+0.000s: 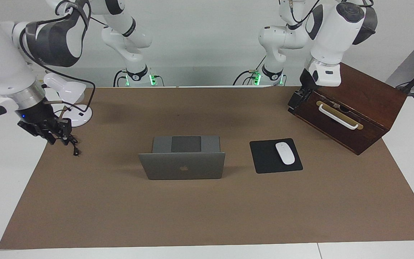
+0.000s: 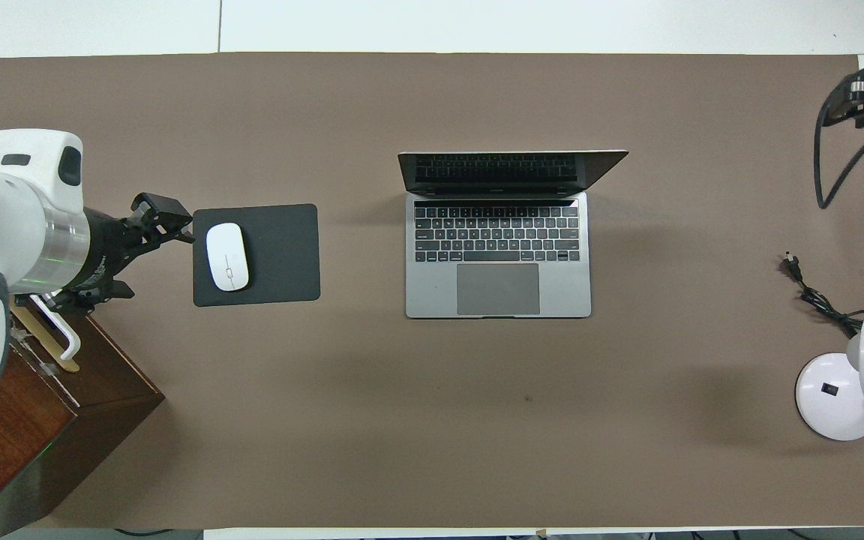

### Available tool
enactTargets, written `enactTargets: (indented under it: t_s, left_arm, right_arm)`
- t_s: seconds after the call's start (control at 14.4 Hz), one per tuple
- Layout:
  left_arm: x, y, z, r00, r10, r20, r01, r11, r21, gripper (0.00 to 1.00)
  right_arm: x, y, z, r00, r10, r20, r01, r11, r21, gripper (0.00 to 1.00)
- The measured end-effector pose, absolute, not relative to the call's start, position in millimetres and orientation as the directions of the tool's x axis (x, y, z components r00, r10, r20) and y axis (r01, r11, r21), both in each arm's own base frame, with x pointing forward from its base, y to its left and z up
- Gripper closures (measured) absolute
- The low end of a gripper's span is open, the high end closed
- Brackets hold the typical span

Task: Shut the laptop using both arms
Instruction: 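Move the left gripper toward the laptop while the right gripper reaches the lid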

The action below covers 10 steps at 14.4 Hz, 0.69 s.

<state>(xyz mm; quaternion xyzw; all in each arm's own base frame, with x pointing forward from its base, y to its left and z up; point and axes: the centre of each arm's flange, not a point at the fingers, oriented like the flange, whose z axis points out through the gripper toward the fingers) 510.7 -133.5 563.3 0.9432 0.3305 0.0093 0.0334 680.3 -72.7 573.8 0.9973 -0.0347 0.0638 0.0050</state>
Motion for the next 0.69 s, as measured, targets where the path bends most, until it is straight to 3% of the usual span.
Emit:
enactTargets:
  t_s: [0.07,0.14,0.21,0.28,0.62,0.69]
  left_arm:
    - [508,-141,563,0.752,0.659,-0.015,0.658,-0.75,0.071,0.0]
    - [506,-148,563,0.699,0.714,-0.037,0.715,-0.695,0.079,0.08]
    - [505,-153,563,0.641,0.764,-0.069,0.767,-0.636,0.088,0.22]
    - [504,-156,563,0.602,0.793,-0.094,0.799,-0.595,0.092,0.35]
    - [492,-161,545,0.456,0.837,-0.301,0.89,-0.427,0.16,0.97]
    - [487,-160,535,0.377,0.86,-0.344,0.926,-0.341,0.163,0.99]
  right_arm:
    - [694,-69,566,0.987,-0.067,0.144,-0.068,-0.998,0.006,0.79]
    - [707,-64,556,0.984,-0.07,0.162,-0.072,-0.997,0.005,0.79]
    - [718,-58,545,0.982,-0.076,0.175,-0.078,-0.997,0.006,0.84]
    - [727,-51,536,0.979,-0.081,0.186,-0.085,-0.996,0.009,0.97]
    - [749,22,512,0.971,-0.08,0.225,-0.082,-0.997,-0.001,0.99]
    - [752,36,504,0.972,-0.078,0.224,-0.079,-0.997,-0.004,0.99]
